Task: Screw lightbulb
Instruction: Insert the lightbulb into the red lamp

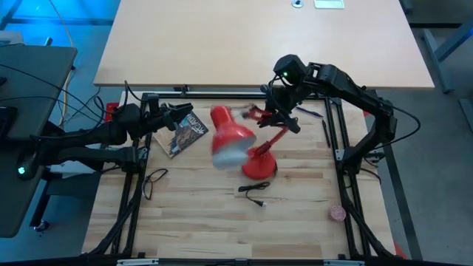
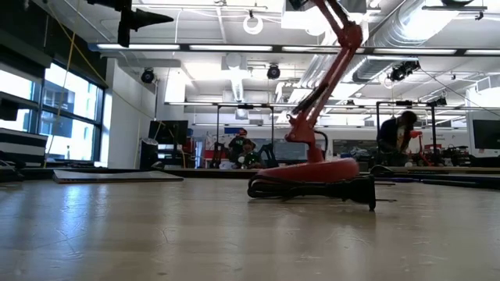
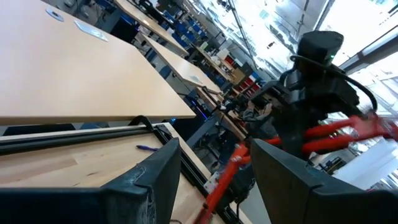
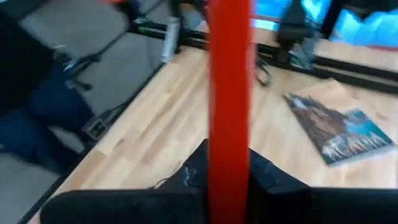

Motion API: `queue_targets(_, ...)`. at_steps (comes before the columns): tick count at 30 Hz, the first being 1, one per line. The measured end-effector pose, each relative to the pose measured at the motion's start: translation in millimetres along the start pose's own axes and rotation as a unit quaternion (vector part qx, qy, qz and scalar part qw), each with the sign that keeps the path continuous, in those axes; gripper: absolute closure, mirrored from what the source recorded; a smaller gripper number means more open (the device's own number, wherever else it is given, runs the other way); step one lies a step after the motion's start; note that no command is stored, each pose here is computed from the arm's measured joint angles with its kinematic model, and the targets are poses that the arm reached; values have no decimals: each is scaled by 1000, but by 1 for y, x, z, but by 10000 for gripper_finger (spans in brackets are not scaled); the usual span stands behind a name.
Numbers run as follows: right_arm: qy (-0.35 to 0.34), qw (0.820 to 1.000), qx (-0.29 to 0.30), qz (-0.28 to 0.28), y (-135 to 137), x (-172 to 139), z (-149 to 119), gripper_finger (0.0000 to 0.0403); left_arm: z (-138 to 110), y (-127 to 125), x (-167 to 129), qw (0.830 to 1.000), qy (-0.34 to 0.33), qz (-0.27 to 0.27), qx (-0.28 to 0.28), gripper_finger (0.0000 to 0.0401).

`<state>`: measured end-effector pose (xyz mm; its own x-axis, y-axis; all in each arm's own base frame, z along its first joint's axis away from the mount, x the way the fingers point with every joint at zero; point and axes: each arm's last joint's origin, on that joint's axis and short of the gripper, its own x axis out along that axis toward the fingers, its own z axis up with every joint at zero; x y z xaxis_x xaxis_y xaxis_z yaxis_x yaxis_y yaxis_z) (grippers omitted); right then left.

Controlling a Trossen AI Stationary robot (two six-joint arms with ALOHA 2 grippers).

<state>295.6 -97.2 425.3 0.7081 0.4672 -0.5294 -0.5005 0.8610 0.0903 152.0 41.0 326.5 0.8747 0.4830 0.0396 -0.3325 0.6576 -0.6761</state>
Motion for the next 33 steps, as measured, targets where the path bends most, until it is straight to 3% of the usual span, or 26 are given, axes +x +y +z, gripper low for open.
queue_targets(4,-6,998,52,-36,-2,-3,3,373,0,0,0,1000,-1,-1,-1,217)
queue_targets(10,-84,988,113,-57,-18,-17,13,377,5,-3,0,1000,-20,-19,-7,217)
queue_targets(24,-211,958,177,-85,-41,-54,25,377,14,-6,-13,998,-42,-42,-29,217)
queue_targets(33,-241,935,225,-129,-57,-56,9,377,23,-8,-28,996,-66,-57,-26,217)
